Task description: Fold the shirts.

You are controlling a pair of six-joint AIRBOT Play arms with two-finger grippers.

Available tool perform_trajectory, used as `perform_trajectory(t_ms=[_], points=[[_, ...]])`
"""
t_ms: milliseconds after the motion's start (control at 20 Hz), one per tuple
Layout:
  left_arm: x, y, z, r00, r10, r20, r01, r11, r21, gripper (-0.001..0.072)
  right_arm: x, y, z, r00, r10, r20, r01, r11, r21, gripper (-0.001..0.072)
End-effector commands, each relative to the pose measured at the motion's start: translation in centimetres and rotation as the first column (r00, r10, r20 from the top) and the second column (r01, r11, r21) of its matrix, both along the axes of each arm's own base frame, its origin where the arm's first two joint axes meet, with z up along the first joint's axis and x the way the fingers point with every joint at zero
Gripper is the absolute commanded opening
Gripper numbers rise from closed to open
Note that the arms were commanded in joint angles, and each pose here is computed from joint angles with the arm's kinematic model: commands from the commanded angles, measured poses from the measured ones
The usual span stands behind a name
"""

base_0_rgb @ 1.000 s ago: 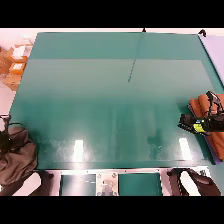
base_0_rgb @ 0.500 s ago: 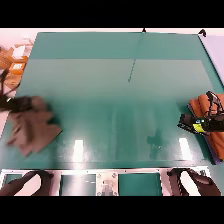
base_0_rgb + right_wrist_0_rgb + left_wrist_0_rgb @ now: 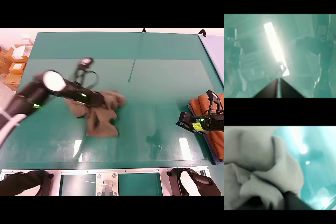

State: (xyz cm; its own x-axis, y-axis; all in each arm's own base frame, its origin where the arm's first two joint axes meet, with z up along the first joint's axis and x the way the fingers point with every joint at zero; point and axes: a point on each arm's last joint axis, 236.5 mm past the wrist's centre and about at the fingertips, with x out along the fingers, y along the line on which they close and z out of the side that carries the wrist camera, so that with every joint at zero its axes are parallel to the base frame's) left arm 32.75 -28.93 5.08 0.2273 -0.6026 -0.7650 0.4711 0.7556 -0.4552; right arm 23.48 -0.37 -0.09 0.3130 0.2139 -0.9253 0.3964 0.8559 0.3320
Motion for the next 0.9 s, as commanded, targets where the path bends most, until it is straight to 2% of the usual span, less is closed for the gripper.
perform_trajectory(t_ms=[0,50,150,250,350,450,600,850], points=[[-1.7,-4.6,-3.2,0.997,-0.049,-0.065,0.048,0.999,-0.017,0.072,0.3,0.0,0.1,1.0,-0.004,0.012,0.003,1.0,0.002,0.0277],[-1.6,-3.7,-3.0,0.995,-0.055,-0.084,0.055,0.998,-0.004,0.071,0.4,0.1,0.2,1.0,-0.004,0.017,0.004,1.0,0.005,0.0405],[-0.1,0.9,-1.4,0.993,-0.044,-0.11,0.052,0.996,0.073,0.071,1.5,1.5,1.8,0.998,0.002,0.07,-0.006,0.998,0.068,0.0427],[2.9,8.2,0.1,0.995,0.06,-0.085,-0.043,0.982,0.185,0.071,3.4,5.4,4.6,0.975,0.079,0.209,-0.122,0.972,0.201,0.0434],[5.2,15.4,0.5,0.971,0.229,-0.075,-0.206,0.95,0.236,0.071,5.1,7.9,5.7,0.951,0.107,0.288,-0.184,0.95,0.253,0.0543],[5.4,20.8,-1.3,0.927,0.353,-0.127,-0.313,0.914,0.259,0.071,6.4,9.7,4.6,0.948,0.134,0.288,-0.213,0.941,0.263,0.0542],[4.5,25.3,-6.4,0.853,0.489,-0.181,-0.432,0.858,0.279,0.071,7.1,15.4,1.9,0.954,0.205,0.221,-0.275,0.89,0.364,0.0542],[5.9,24.5,-9.3,0.829,0.54,-0.144,-0.52,0.84,0.156,0.071,7.9,25.3,-3.4,0.904,0.406,0.134,-0.425,0.818,0.387,0.0542]])
